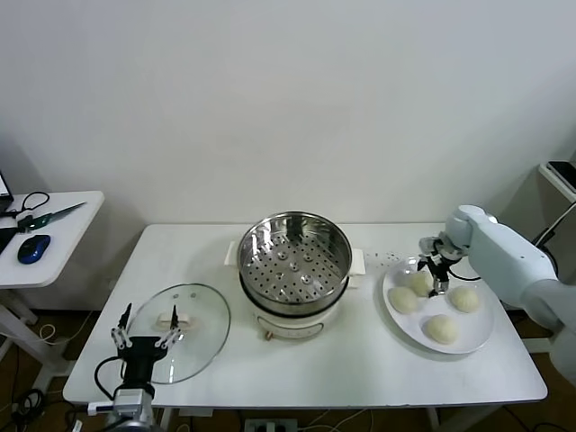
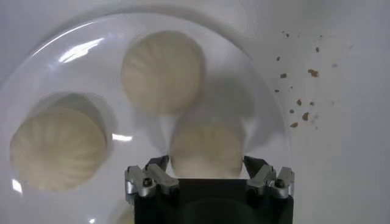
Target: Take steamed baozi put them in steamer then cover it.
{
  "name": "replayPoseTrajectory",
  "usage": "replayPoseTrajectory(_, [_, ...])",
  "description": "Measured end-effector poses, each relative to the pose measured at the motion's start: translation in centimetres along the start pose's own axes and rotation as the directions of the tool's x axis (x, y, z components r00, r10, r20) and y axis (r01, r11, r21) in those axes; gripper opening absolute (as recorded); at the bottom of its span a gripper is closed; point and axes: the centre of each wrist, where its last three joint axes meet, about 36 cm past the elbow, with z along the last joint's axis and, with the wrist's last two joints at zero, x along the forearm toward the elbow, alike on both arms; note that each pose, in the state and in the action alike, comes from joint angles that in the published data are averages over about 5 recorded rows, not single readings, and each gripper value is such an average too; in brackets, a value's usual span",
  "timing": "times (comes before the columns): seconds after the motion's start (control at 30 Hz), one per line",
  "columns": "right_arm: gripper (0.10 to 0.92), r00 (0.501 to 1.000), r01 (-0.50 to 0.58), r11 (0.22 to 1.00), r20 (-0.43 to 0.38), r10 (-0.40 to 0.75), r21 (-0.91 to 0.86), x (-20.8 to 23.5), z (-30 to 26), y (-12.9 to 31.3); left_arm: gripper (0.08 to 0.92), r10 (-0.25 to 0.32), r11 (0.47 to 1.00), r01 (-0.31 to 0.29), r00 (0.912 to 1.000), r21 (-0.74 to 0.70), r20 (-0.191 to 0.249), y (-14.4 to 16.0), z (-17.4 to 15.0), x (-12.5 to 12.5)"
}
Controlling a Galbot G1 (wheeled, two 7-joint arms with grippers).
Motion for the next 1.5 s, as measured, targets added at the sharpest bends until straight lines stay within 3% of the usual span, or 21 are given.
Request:
replayPoseTrajectory(0.4, [0.678, 1.000, -0.017, 0.999, 0.016, 0.016, 0.046, 2.9, -0.1, -1.1, 0.823, 0.000, 1.000, 0.000, 1.0000, 0.002, -0.010, 0.0, 0.2, 0.5])
replayPoseTrajectory(0.8, [0.688, 0.991, -0.133, 0.926, 0.066, 0.117, 0.352, 15.4, -7.7, -6.2, 0.823, 0.008, 1.000, -0.008, 0.9999, 0.002, -0.008, 0.0, 0.0, 1.0])
replayPoseTrajectory(0.97, [0.694, 0.984, -0.176, 0.830, 0.081, 0.156, 0.529, 20.6, -13.4, -7.6, 0.823, 0.013, 1.000, -0.013, 0.9999, 0.006, -0.007, -0.1, 0.0, 1.0])
replayPoseTrajectory(1.13, [0.697, 0.980, -0.190, 0.687, 0.094, 0.175, 0.702, 23.3, -20.2, -7.9, 0.823, 0.016, 1.000, -0.016, 0.9998, 0.011, -0.010, -0.2, 0.0, 1.2])
replayPoseTrajectory(1.5, [0.704, 0.977, -0.114, 0.311, 0.051, 0.206, 0.944, 22.0, -33.3, -6.9, 0.823, 0.021, 1.000, -0.020, 0.9997, 0.017, -0.011, -0.3, -0.1, 1.6])
